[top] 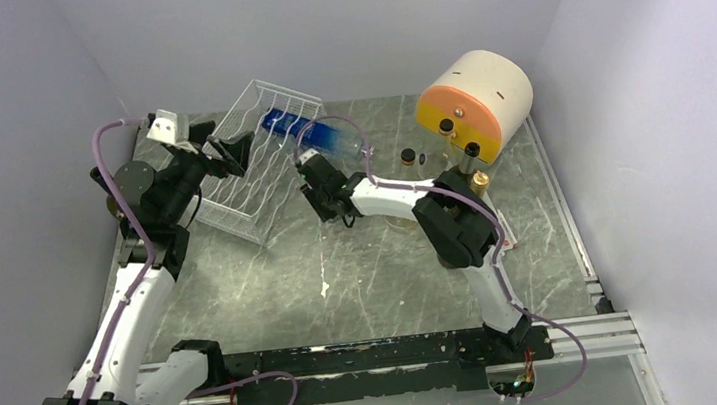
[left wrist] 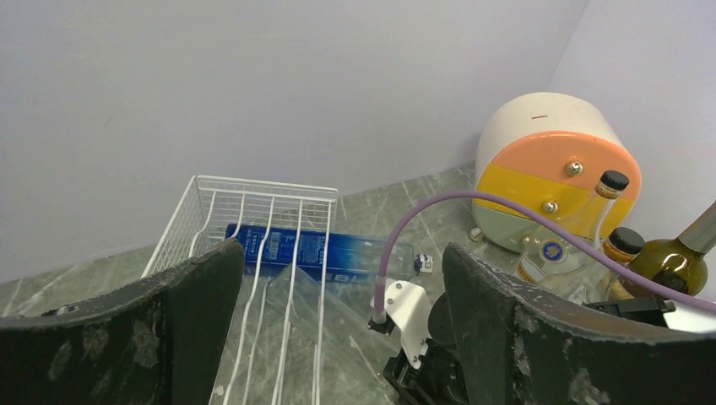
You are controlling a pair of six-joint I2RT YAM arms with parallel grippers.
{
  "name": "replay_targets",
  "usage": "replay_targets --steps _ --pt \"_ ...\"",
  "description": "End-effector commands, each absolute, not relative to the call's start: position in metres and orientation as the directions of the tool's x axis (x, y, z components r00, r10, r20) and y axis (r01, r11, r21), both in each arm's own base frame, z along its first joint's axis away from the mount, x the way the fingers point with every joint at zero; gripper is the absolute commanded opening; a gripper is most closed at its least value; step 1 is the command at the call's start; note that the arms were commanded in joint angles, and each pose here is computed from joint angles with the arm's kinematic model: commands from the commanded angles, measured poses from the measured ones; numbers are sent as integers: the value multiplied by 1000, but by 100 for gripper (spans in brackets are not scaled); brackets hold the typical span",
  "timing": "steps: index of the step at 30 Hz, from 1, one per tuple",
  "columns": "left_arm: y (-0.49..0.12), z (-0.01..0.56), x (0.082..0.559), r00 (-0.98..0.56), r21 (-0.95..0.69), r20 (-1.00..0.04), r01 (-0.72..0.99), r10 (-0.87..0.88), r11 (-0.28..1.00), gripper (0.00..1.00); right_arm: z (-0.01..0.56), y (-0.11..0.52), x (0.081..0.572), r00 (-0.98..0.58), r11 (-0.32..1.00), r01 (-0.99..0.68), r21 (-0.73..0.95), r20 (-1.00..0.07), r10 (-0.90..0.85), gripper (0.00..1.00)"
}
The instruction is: Take the wine bottle off the wine rack
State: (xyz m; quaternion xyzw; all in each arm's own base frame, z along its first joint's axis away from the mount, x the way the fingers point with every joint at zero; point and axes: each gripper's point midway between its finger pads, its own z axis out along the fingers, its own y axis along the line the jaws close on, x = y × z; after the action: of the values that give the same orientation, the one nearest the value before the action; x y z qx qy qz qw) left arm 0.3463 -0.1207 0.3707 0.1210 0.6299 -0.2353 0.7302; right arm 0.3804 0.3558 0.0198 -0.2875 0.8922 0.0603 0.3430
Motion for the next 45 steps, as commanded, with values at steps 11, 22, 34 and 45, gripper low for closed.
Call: replay_targets --steps 11,22,34,45 --pt "-125 376 349 128 -94 -974 511 -184 854 92 62 352 334 -587 797 -603 -15 -669 -456 4" --pt "-136 371 349 139 -68 -976 536 -168 842 96 87 342 289 -658 781 -608 143 -642 -394 0" --pt "-186 363 311 298 197 -954 562 26 804 99 105 344 255 -748 759 -581 295 -562 -354 0" --pt "-202 318 236 79 81 -996 751 32 656 97 113 326 224 -741 706 -627 329 -531 -410 0"
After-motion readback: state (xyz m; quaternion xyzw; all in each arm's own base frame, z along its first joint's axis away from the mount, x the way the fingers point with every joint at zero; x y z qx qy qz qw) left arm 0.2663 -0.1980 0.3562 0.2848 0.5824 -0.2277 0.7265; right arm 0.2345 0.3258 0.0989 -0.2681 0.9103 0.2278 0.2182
